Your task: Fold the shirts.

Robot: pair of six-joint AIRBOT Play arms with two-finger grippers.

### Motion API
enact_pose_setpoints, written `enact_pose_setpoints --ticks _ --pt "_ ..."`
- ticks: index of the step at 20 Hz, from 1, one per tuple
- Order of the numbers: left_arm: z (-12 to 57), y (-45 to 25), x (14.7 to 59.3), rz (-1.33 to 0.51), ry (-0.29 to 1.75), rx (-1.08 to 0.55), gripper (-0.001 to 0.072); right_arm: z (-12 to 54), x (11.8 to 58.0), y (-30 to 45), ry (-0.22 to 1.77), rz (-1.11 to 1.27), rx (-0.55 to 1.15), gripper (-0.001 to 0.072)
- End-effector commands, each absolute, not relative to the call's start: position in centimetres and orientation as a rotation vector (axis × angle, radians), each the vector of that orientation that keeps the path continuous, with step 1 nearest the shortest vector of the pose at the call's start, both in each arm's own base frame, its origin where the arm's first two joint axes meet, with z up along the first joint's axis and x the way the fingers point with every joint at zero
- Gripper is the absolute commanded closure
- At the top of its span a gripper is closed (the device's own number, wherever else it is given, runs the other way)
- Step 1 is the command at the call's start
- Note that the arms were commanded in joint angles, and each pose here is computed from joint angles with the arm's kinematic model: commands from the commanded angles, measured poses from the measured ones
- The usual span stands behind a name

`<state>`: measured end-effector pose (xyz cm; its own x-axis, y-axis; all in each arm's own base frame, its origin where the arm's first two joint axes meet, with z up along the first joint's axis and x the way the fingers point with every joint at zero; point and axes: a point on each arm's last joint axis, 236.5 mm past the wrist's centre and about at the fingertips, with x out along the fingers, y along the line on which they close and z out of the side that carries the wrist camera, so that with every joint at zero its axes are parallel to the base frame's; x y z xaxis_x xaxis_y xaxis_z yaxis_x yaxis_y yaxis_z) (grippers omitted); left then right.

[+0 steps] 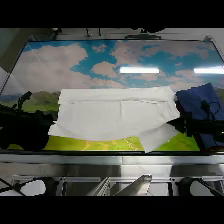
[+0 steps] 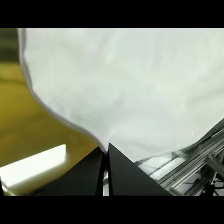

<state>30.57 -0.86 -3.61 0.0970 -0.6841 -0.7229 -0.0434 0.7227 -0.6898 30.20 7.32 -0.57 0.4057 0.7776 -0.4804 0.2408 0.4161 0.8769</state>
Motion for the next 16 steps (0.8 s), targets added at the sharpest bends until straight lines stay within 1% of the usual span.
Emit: enact_pose_setpoints --ticks 1,3,7,10,11,13,16 --pt "0.0 -2.0 35.0 -0.618 1.286 -0.68 0.0684 3.2 36.6 7.1 0.946 0.484 1.167 0.0693" --pt "-0.3 -2.5 37.5 -0.644 1.276 -0.677 0.0684 2.8 39.4 6.9 0.908 0.477 1.156 0.0693" --pt "-3.1 -2.7 42.4 -0.656 1.298 -0.653 0.0684 0.8 45.6 6.1 0.827 0.464 1.193 0.0693" --pt "-5.4 -1.2 46.0 -0.609 1.307 -0.667 0.0684 -1.5 49.5 4.9 0.782 0.466 1.228 0.0693" --pt "-6.4 -0.5 46.6 -0.582 1.325 -0.677 0.0684 -2.6 50.3 4.7 0.791 0.462 1.233 0.0693" --pt "-8.1 -0.4 47.3 -0.594 1.36 -0.698 0.0684 -5.0 51.1 4.4 0.814 0.453 1.245 0.0693" --pt "-10.4 -0.8 47.0 -0.631 1.429 -0.732 0.0692 -7.1 50.8 4.7 0.84 0.459 1.239 0.0693"
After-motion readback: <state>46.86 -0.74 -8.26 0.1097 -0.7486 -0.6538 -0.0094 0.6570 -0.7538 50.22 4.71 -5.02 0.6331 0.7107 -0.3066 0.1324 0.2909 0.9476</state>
